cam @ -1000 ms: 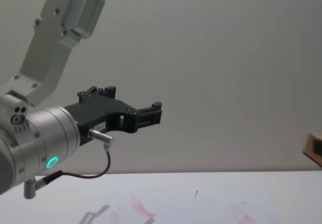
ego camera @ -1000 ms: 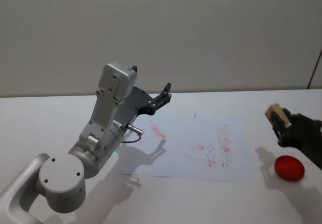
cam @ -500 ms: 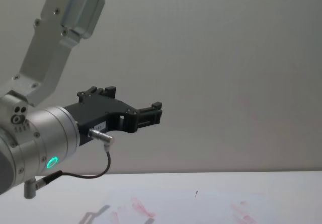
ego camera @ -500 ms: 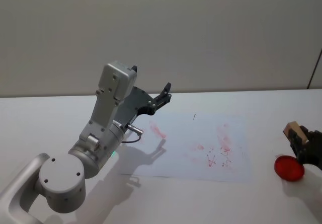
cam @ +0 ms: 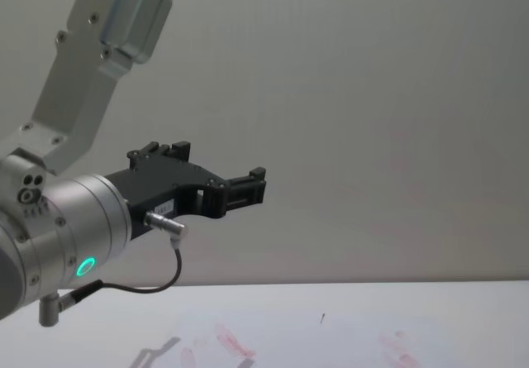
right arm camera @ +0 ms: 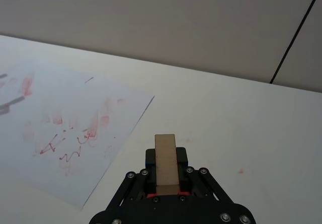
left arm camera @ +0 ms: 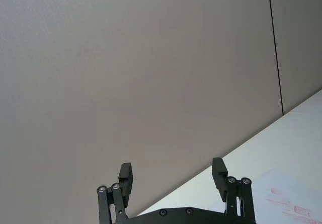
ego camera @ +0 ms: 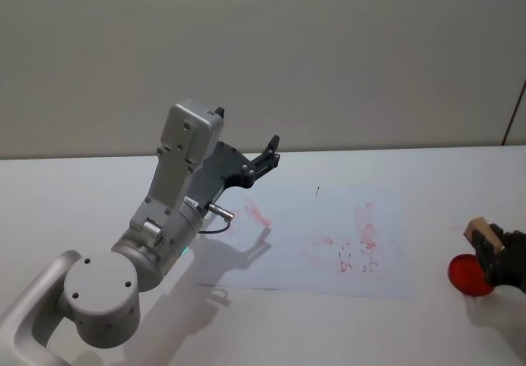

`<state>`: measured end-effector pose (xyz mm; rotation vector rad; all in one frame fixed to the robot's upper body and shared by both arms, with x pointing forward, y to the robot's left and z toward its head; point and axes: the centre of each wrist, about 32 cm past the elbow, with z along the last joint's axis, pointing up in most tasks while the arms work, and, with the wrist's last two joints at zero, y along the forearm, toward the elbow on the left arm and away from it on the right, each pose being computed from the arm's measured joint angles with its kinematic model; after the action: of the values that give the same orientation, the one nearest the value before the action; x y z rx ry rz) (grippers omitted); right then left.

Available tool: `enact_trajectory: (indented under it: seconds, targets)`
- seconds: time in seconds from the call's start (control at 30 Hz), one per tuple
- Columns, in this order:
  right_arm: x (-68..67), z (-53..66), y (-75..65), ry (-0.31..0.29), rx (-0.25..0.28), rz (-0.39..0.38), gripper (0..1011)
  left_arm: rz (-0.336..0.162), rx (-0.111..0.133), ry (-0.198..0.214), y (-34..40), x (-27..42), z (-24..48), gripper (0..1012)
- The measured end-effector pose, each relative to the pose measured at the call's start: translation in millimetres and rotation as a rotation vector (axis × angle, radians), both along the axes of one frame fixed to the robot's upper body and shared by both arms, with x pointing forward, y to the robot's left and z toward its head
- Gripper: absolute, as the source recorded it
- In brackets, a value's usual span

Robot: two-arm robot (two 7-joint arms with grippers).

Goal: Use the one hand to pick up the stamp and affix it onto the A4 paper.

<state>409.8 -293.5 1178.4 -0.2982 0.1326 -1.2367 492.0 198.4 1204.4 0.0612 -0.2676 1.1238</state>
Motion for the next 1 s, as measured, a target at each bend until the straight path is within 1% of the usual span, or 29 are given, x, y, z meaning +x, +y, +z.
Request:
enact_trajectory:
  seconds: [0.47,0.9,1.0]
  targets:
    - [1.3,-9.6,2.5,0.047,-0.042,0.029,216,0.0,0.0,0.0,0.0,0.0,0.0,1001]
    - [2.0,-13.9,1.7,0.058,-0.072,0.023,216,0.0,0.0,0.0,0.0,0.0,0.0,1001]
    - [2.1,-14.6,1.5,0.058,-0.077,0.022,240,0.0,0.0,0.0,0.0,0.0,0.0,1001]
